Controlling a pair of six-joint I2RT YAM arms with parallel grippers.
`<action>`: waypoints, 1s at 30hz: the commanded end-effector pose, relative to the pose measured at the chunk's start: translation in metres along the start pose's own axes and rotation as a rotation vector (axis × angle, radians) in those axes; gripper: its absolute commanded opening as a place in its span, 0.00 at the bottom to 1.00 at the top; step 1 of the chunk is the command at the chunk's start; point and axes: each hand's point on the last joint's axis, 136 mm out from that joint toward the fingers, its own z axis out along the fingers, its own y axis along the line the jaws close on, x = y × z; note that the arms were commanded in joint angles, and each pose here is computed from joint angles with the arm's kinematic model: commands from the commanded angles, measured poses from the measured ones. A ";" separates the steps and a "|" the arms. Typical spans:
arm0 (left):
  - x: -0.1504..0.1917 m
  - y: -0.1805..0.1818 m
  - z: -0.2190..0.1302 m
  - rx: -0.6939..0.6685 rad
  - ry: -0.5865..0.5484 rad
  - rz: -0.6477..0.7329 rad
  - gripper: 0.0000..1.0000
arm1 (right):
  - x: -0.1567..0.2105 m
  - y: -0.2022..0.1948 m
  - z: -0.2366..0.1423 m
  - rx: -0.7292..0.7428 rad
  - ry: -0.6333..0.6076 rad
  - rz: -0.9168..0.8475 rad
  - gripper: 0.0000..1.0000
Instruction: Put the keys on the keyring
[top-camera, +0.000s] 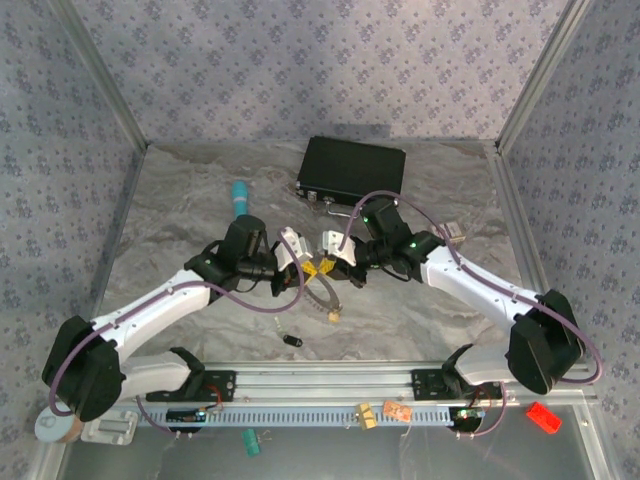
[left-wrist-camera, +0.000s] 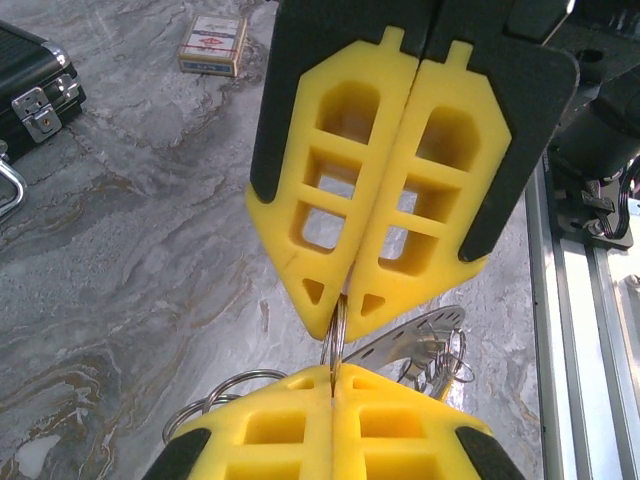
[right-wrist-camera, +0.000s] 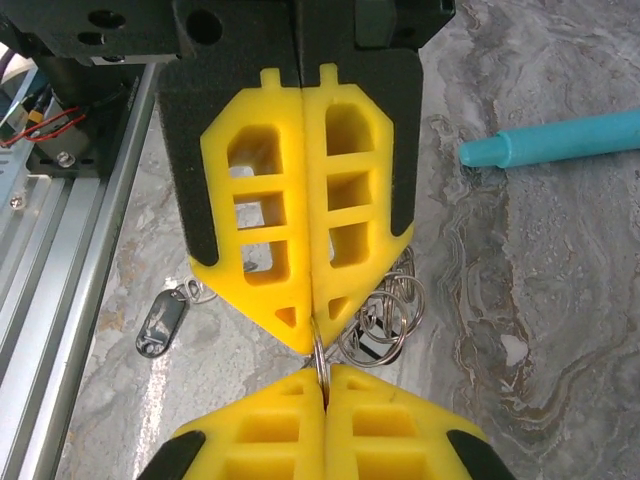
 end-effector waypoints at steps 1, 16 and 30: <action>-0.027 -0.004 -0.008 0.018 -0.060 0.041 0.06 | -0.002 0.007 -0.001 -0.044 -0.040 0.023 0.00; -0.013 -0.009 -0.033 -0.052 -0.361 -0.009 0.37 | -0.029 0.010 -0.008 -0.081 -0.243 0.051 0.00; -0.019 -0.015 -0.029 -0.043 -0.388 0.052 0.27 | -0.045 0.018 -0.005 -0.091 -0.284 0.033 0.00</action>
